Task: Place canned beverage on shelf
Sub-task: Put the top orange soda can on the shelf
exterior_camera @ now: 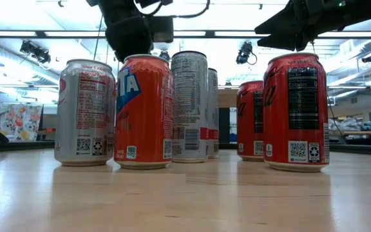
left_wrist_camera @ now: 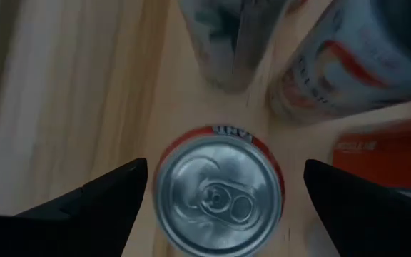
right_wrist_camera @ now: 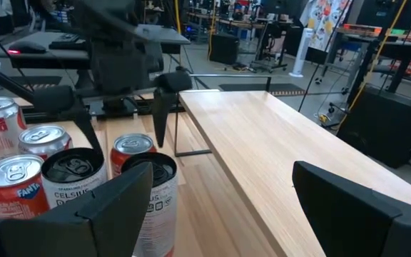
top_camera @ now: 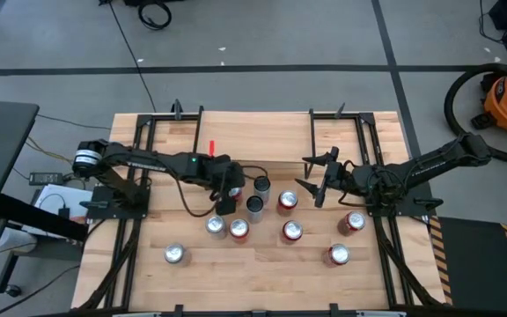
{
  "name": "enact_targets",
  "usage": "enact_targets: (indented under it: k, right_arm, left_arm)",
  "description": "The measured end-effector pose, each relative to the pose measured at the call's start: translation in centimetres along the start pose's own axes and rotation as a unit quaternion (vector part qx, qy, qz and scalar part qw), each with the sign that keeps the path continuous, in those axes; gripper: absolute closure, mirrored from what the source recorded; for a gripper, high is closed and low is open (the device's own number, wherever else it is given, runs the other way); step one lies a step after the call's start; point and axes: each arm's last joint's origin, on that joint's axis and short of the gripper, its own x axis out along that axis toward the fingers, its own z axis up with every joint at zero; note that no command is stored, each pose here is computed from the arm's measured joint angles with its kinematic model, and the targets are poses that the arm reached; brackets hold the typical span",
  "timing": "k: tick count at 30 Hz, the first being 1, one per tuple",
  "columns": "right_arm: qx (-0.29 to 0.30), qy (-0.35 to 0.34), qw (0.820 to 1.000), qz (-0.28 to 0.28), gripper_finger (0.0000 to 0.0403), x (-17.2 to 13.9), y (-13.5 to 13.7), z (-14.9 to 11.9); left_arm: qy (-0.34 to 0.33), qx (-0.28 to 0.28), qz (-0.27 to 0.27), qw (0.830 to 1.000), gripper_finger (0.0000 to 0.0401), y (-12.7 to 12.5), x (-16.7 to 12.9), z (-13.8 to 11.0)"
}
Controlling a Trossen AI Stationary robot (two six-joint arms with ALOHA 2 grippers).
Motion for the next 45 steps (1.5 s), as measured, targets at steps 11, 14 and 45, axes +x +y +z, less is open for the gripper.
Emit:
enact_targets:
  k: [11, 14, 45]
  right_arm:
    - [0.003, 0.002, 1.000, 0.000, 0.0055, 0.1, 0.1, -0.1]
    - [0.005, -0.001, 1.000, 0.000, 0.0055, 0.1, 0.1, 0.0]
    - [0.007, -0.003, 1.000, 0.000, 0.0055, 0.1, 0.1, 0.0]
  left_arm:
    - [0.030, -0.104, 0.006, 0.994, 0.0012, 0.2, 0.9, -0.4]
    - [0.037, -0.123, 0.011, 0.992, 0.0019, 0.2, 1.2, -0.5]
    - [0.062, -0.027, 0.011, 0.998, 0.0102, 2.7, -6.6, 3.8]
